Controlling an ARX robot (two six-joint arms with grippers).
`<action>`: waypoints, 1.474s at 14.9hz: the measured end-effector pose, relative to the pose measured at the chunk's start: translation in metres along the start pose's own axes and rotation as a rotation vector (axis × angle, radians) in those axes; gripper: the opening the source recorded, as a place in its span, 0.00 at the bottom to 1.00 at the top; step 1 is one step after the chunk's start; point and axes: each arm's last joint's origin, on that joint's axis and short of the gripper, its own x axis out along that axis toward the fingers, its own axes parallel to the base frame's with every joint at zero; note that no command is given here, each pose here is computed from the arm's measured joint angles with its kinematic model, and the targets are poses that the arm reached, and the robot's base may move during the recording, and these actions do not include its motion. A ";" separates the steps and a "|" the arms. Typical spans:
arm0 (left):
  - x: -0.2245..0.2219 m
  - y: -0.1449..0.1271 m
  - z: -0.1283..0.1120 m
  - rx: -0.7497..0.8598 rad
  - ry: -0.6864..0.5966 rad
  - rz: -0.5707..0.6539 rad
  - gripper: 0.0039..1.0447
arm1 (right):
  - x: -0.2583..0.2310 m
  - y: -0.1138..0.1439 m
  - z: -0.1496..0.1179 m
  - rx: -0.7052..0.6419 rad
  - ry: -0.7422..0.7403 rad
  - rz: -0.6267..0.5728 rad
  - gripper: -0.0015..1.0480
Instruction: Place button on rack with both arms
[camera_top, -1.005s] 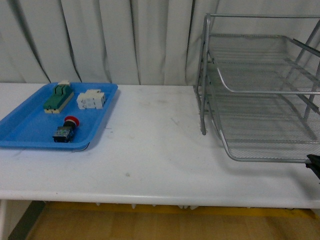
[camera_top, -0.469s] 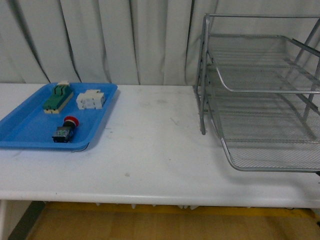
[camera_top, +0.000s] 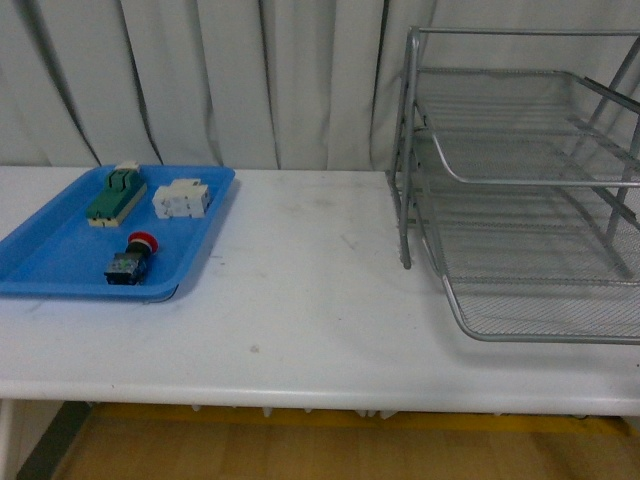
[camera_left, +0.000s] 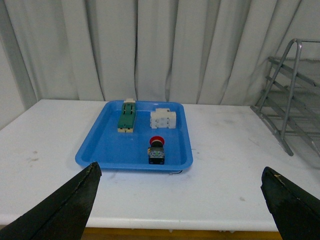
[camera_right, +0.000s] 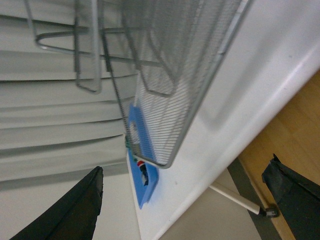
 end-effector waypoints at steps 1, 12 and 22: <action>0.000 0.000 0.000 0.000 0.000 0.000 0.94 | -0.011 0.011 -0.001 -0.032 -0.017 0.055 0.94; 0.000 0.000 0.000 0.000 0.000 0.000 0.94 | -0.100 0.088 -0.036 -1.319 -0.518 -0.042 0.03; 0.000 0.000 0.000 0.000 0.000 0.000 0.94 | -0.102 0.077 -0.061 -1.349 -0.525 -0.049 0.02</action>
